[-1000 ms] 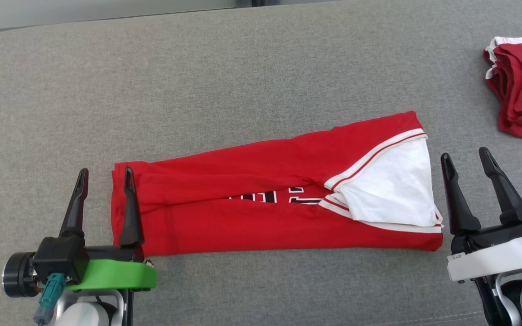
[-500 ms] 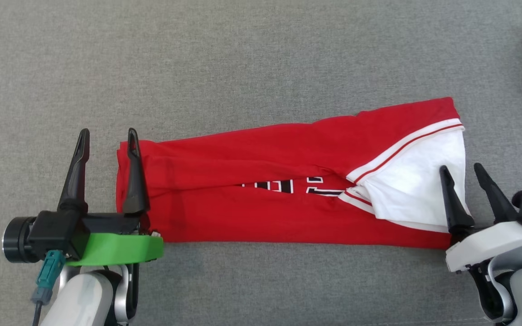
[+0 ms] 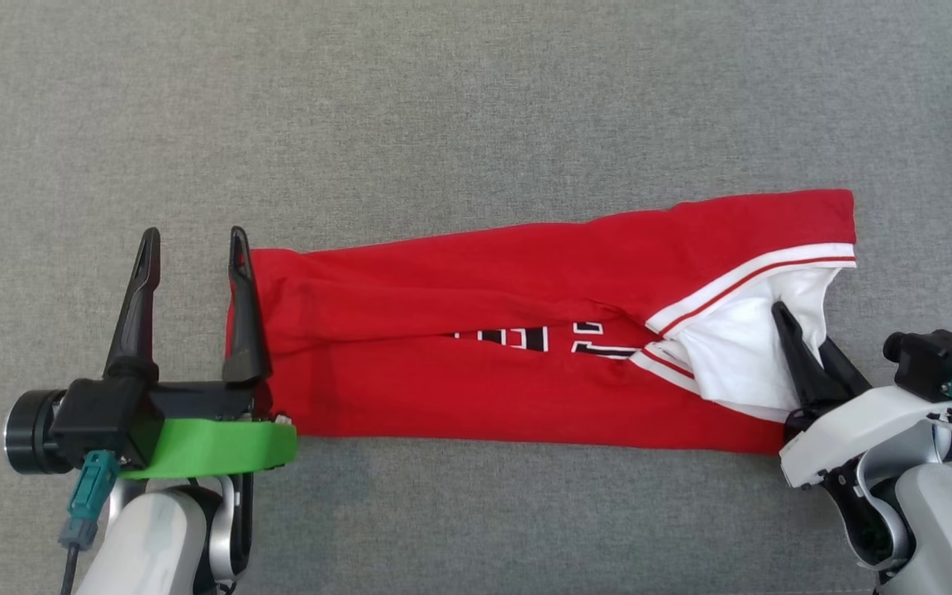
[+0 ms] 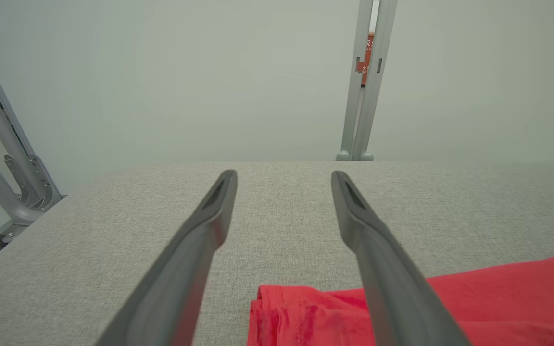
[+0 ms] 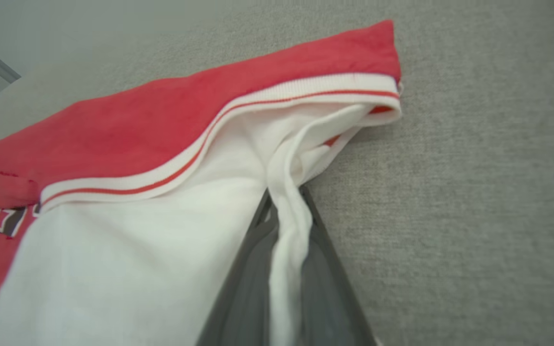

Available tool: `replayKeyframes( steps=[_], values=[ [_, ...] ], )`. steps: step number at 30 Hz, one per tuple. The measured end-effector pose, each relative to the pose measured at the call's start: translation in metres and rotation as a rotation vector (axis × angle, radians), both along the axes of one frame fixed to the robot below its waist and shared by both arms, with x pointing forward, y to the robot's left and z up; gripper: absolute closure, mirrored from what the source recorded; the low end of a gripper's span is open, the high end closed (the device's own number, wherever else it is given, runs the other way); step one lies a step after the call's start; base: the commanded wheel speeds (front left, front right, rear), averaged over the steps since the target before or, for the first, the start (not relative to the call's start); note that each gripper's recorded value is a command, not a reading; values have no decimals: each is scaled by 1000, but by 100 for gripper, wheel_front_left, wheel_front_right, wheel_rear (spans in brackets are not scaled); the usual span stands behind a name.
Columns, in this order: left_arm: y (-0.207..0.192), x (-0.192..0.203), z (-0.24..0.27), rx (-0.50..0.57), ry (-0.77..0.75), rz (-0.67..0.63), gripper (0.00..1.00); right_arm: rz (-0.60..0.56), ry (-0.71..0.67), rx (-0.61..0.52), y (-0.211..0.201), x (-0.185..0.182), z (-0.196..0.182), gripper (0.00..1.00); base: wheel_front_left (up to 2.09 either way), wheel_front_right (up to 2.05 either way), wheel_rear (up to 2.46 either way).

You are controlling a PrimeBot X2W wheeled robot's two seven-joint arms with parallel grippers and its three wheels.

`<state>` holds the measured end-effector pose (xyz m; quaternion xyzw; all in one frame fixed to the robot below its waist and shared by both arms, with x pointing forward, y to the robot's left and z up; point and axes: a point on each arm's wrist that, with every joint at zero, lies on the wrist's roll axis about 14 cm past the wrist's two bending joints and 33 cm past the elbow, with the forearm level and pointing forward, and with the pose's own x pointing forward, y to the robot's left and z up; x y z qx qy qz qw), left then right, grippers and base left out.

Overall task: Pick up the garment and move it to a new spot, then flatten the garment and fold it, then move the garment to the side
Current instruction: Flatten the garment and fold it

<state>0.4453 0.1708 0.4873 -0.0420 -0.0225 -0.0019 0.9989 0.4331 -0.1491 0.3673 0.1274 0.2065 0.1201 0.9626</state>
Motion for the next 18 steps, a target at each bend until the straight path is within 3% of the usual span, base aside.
replayKeyframes(
  steps=[5,12,15,18],
  values=[
    [-1,-4,2,-2,-5,0,0,-75,-42,-28,-35,-6,14,100,0,0,0],
    [-8,-6,9,-14,-24,-19,0,-199,-68,-171,-113,-14,40,100,0,0,0],
    [-10,-8,12,-13,-31,-24,0,-182,-76,-212,-119,-12,54,100,0,0,0],
    [-11,-12,14,-13,-32,-28,0,-104,-116,-235,-98,-2,77,100,0,0,0]
  ],
)
